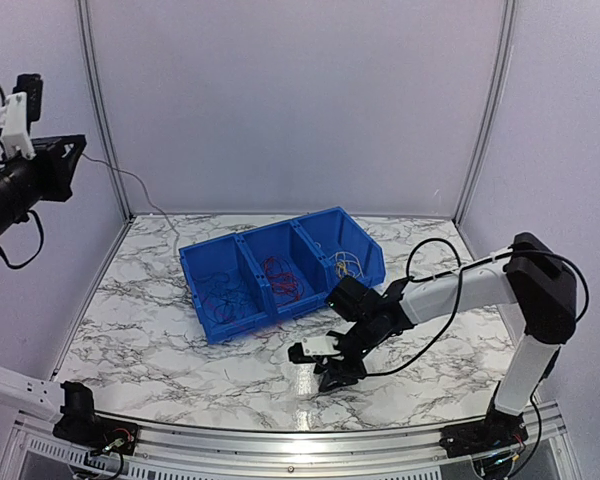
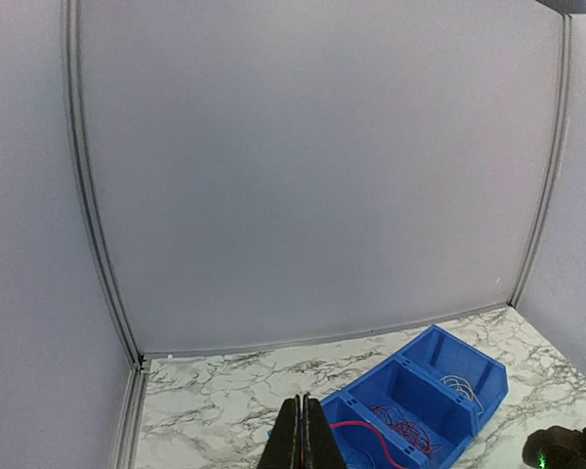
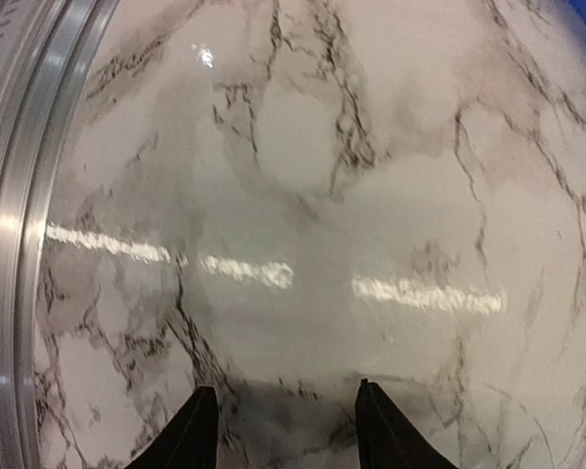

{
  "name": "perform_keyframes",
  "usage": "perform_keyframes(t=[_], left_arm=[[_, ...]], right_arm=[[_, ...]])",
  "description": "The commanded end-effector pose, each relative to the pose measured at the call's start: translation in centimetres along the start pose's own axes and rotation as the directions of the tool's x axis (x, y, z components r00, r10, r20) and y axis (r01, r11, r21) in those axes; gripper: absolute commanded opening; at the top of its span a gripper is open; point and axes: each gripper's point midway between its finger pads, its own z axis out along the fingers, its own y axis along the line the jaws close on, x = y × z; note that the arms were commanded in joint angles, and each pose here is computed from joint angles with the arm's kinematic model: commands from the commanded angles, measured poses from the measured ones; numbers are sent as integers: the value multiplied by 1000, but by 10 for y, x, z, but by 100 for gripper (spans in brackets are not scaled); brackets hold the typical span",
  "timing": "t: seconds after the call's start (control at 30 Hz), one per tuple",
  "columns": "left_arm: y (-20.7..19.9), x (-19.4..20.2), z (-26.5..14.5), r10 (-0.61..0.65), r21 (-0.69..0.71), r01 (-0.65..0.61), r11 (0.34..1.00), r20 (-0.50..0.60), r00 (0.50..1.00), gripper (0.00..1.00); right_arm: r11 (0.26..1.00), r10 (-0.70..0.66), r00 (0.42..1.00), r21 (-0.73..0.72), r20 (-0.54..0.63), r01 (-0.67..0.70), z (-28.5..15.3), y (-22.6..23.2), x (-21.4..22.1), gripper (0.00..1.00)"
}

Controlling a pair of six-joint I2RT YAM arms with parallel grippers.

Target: Untangle the cables

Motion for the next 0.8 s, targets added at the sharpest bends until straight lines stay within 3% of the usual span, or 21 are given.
perform_keyframes(t=[0.0,0.1,0.2,0.33,0.43,0.67,0.77], left_arm=[[69,11,-29,-156,-161,163,973,60,986,0],[77,47,-34,-217,-160,220,962,36,976,0],[59,94,-30,-290,-76,287,955,-32,957,0],[31,170,-22,-368,-35,368,929,-160,916,0],[20,205,-18,-390,-41,391,919,-215,895,0],[21,225,-18,-404,-83,396,914,-258,878,0],[-1,206,-15,-350,24,370,929,-274,896,0]], right_arm=[[990,135,979,65,-156,-126,-27,-12,83,49],[977,200,973,102,-117,-188,-47,-24,103,49],[965,237,969,130,-68,-227,-64,-34,103,48],[965,209,978,155,31,-211,-87,-45,68,47],[965,177,978,178,113,-195,-106,-58,31,46],[969,4,975,240,224,-59,-124,-59,-55,45],[965,-60,959,263,276,-15,-119,-56,-97,44]])
